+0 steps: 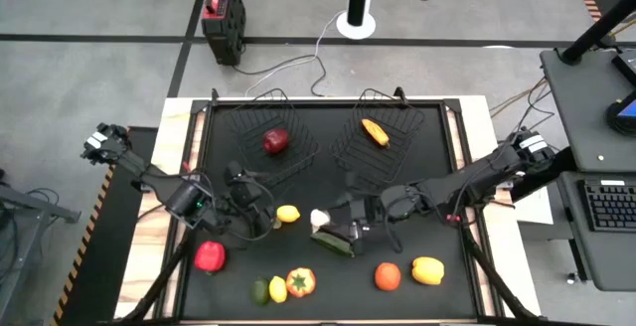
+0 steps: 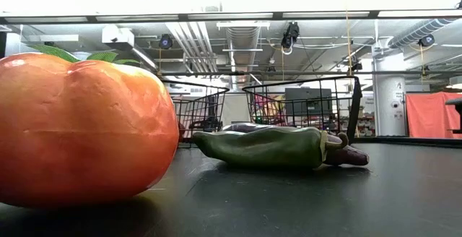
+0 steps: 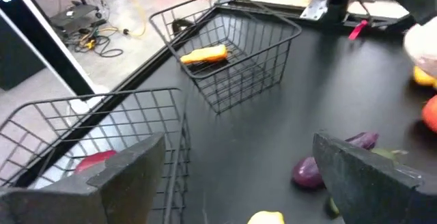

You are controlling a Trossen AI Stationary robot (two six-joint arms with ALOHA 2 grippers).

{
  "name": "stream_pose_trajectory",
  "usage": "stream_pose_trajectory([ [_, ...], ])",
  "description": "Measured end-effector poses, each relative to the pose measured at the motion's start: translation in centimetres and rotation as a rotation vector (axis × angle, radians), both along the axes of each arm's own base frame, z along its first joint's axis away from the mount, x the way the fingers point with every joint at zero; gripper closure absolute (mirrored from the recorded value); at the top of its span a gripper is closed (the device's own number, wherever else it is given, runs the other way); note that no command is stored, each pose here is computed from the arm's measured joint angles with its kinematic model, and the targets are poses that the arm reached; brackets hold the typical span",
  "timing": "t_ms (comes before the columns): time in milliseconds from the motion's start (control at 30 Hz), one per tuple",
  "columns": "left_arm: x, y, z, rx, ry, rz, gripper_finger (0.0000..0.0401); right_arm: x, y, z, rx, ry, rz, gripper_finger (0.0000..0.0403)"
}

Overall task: Sort produce into baskets
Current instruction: Put the garlic into the right black wire basket

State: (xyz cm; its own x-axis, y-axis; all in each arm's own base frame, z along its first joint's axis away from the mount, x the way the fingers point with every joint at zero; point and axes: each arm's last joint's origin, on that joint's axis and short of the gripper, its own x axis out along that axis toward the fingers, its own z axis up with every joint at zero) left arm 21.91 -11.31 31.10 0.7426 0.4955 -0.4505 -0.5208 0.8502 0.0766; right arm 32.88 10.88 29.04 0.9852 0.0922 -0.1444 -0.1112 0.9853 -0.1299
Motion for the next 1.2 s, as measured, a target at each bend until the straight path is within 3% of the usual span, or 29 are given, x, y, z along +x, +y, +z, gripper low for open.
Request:
stream_pose_trajectory([
  [233,0.5,-0.6,-0.6,-0.051,-0.081,-0.009,0.0051,-0.8,-0.4,-1.4,-0.039,-0.153,-0.016,0.0236],
  [500,0.7,-1.0,-2.1,-0.090,-0.134,-0.020,0.0051,-1.3,-1.5,-2.9,-0.061,-0.200,-0.062,0.0236],
  [667,0.7,-1.6,-2.4,-0.119,-0.162,-0.037,0.0051,-1.2,-3.1,-3.0,-0.058,-0.174,-0.382,0.0236],
  [767,1.0,-1.9,-2.7,-0.120,-0.162,-0.042,0.0051,-1.5,-4.6,-3.1,0.015,-0.167,-0.768,0.0236],
  [867,1.4,-2.2,-3.2,-0.119,-0.156,-0.038,0.0051,-2.1,-6.3,-2.6,-0.074,-0.085,-1.076,0.0236],
  [1000,1.9,-2.5,-4.0,-0.133,-0.150,-0.024,0.0051,-2.3,-8.4,-0.6,-0.075,0.011,-1.159,0.0237],
  [1200,2.3,-2.9,-4.6,-0.177,-0.149,-0.023,0.0051,-2.9,-13.5,1.9,0.107,0.284,-1.162,0.0237],
])
